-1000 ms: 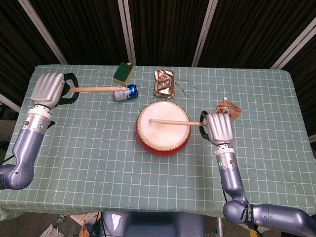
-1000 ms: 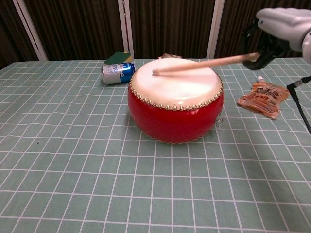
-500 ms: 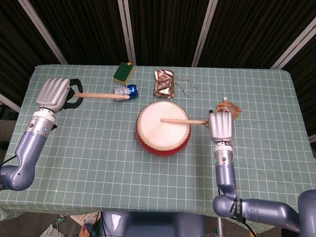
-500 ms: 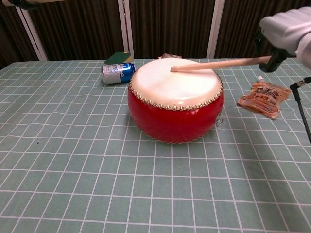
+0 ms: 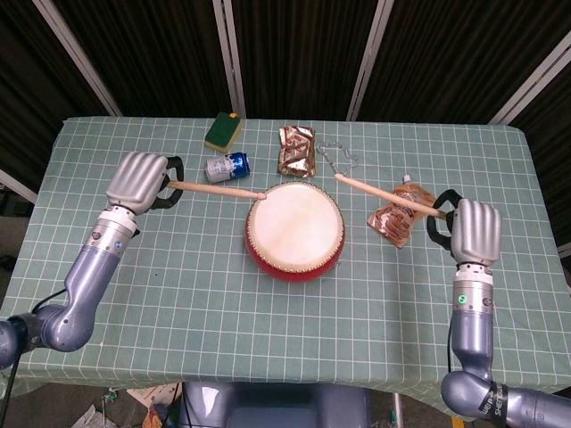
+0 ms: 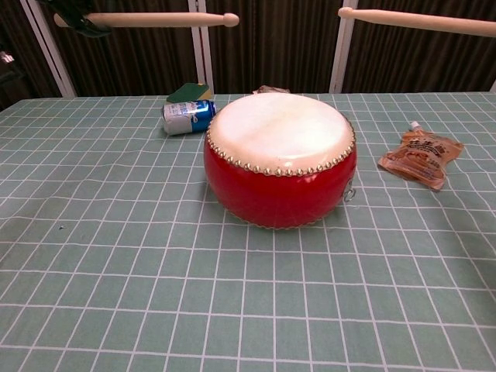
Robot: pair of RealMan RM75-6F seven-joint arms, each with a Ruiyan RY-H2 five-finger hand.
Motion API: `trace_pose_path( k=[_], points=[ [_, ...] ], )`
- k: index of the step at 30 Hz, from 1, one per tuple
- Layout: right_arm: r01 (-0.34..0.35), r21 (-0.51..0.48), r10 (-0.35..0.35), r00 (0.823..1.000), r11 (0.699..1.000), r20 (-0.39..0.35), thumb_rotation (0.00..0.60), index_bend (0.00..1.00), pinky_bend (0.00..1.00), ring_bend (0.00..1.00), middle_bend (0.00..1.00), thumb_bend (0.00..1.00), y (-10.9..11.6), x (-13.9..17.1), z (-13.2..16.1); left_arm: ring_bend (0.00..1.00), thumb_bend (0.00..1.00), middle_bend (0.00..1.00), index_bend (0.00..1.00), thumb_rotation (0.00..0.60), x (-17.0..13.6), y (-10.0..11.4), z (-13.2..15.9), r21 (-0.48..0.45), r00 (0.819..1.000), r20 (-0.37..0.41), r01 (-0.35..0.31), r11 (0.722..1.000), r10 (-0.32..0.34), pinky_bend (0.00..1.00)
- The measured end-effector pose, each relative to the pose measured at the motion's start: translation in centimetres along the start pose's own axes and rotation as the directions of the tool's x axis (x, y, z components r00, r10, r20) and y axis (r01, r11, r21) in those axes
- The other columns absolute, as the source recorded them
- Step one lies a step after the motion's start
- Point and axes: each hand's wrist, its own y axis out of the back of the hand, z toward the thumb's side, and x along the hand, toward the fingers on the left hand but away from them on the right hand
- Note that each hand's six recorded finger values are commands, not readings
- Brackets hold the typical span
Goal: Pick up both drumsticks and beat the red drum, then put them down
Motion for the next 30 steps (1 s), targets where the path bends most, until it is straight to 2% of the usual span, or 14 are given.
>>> trace_pose_path(
  k=[4,10,12,19,24,27,30],
  points=[
    [-0.020,-0.028,0.020,1.000,0.999,0.005,0.600,0.97,1.00,1.00,1.00,0.69,0.1,-0.1,-1.9,1.00,0.51,1.00,0.78,0.600,0.9,-1.2,1.9,0.014,1.000,0.002,0.017,1.000,-0.017,1.00],
    [-0.026,-0.051,0.026,1.000,0.998,0.002,0.600,0.97,1.00,1.00,1.00,0.69,0.7,-0.4,-3.2,1.00,0.51,1.00,0.78,0.600,2.1,-2.4,4.7,0.027,1.000,0.004,0.020,0.999,-0.020,1.00],
    [-0.036,-0.055,0.036,0.999,0.998,0.000,0.600,0.97,1.00,1.00,1.00,0.69,0.5,-0.3,-3.3,1.00,0.51,1.00,0.78,0.600,2.4,-2.4,5.3,0.014,1.000,0.002,0.002,1.000,-0.002,1.00],
    [-0.053,-0.060,0.053,0.999,0.997,0.004,0.600,0.97,1.00,1.00,1.00,0.69,0.2,-0.4,-3.8,1.00,0.51,1.00,0.77,0.600,3.4,-1.5,8.3,-0.109,0.990,0.027,-0.137,0.984,0.141,1.00],
    [-0.055,-0.057,0.056,0.998,0.997,0.018,0.600,0.97,1.00,1.00,1.00,0.69,0.0,-0.6,-4.2,1.00,0.51,1.00,0.77,0.600,4.4,-2.7,9.4,-0.140,0.985,0.035,-0.164,0.977,0.170,1.00],
    [-0.062,-0.055,0.064,0.997,0.997,0.031,0.600,0.97,1.00,1.00,1.00,0.69,-0.3,-0.9,-4.5,1.00,0.51,1.00,0.78,0.600,5.1,-4.3,9.6,-0.116,0.988,0.034,-0.148,0.982,0.153,1.00],
    [-0.069,-0.056,0.072,0.997,0.996,0.041,0.600,0.97,1.00,1.00,1.00,0.69,-0.6,-1.2,-4.8,1.00,0.51,1.00,0.78,0.600,5.8,-6.0,9.2,-0.019,0.993,0.029,-0.114,0.993,0.115,1.00]
  ],
)
